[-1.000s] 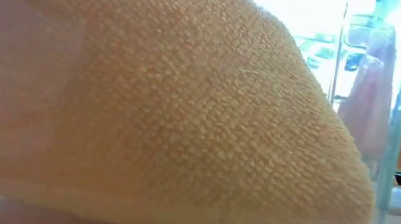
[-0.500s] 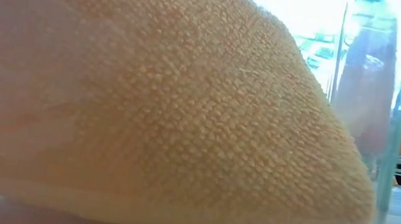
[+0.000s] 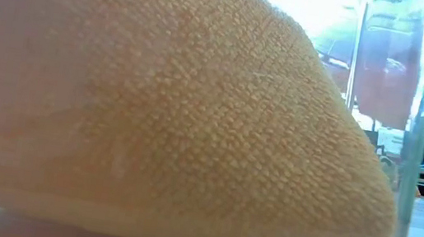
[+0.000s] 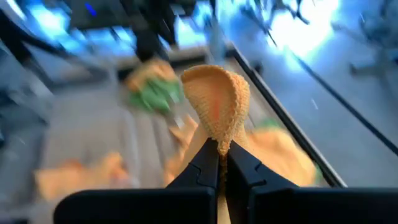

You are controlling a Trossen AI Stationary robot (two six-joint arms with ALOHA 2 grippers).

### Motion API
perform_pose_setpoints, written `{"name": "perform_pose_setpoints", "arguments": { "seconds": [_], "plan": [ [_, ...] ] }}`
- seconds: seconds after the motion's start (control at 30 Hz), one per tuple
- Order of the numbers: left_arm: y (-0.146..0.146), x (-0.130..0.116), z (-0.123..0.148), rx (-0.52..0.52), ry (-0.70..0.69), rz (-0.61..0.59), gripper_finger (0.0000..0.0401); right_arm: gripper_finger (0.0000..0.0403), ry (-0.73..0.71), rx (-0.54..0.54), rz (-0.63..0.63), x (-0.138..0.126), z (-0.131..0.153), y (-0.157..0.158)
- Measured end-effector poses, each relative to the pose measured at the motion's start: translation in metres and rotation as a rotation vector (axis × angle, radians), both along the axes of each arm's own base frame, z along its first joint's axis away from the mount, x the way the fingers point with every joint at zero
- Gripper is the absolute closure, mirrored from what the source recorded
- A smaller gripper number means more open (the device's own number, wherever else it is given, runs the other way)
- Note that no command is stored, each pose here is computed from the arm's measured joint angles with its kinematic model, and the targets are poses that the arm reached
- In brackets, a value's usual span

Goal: Sort microfiber towel by color & place in baskets
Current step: Put the orange towel into the right transparent bin

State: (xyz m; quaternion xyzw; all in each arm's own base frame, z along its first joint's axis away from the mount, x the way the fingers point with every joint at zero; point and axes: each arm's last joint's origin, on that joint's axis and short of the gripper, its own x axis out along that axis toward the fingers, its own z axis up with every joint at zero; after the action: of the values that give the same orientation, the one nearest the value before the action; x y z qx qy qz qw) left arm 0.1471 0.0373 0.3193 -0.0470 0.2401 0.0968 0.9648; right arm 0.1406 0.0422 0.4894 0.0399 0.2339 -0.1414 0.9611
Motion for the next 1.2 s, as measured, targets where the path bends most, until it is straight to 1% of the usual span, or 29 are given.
{"name": "perform_pose_setpoints", "arguments": {
  "seconds": [0.13,0.23,0.43,0.57,0.67,0.77,0.87,1.0,1.1,1.2],
  "plan": [
    [0.000,0.000,0.000,0.000,0.000,0.000,0.0401,0.0403,-0.163,-0.001,0.058,0.007,0.018,0.007],
    [0.000,0.000,0.000,0.002,0.001,0.000,0.0401,0.0403,-0.248,0.006,0.079,0.018,0.025,0.014],
    [0.000,-0.001,-0.001,0.012,0.020,-0.007,0.0401,0.0403,-0.379,-0.023,0.127,0.055,0.033,0.037],
    [-0.001,-0.004,-0.007,-0.004,0.083,-0.008,0.0401,0.0403,-0.518,-0.025,0.141,0.079,0.041,0.052],
    [-0.002,-0.007,-0.011,-0.003,0.140,-0.019,0.0401,0.0403,-0.585,-0.017,0.148,0.094,0.042,0.063],
    [-0.003,-0.010,-0.014,0.016,0.178,-0.038,0.0401,0.0403,-0.608,0.003,0.161,0.110,0.036,0.077],
    [-0.003,-0.011,-0.013,0.047,0.179,-0.057,0.0401,0.0403,-0.612,0.048,0.171,0.126,0.027,0.092],
    [-0.004,-0.016,-0.010,0.100,0.162,-0.086,0.0401,0.0403,-0.609,0.085,0.160,0.143,0.012,0.115],
    [-0.006,-0.023,-0.006,0.140,0.132,-0.101,0.0401,0.0403,-0.600,0.084,0.141,0.153,0.000,0.135],
    [-0.008,-0.031,-0.001,0.156,0.092,-0.100,0.0401,0.0403,-0.590,0.080,0.114,0.159,-0.011,0.155]
  ]
}}
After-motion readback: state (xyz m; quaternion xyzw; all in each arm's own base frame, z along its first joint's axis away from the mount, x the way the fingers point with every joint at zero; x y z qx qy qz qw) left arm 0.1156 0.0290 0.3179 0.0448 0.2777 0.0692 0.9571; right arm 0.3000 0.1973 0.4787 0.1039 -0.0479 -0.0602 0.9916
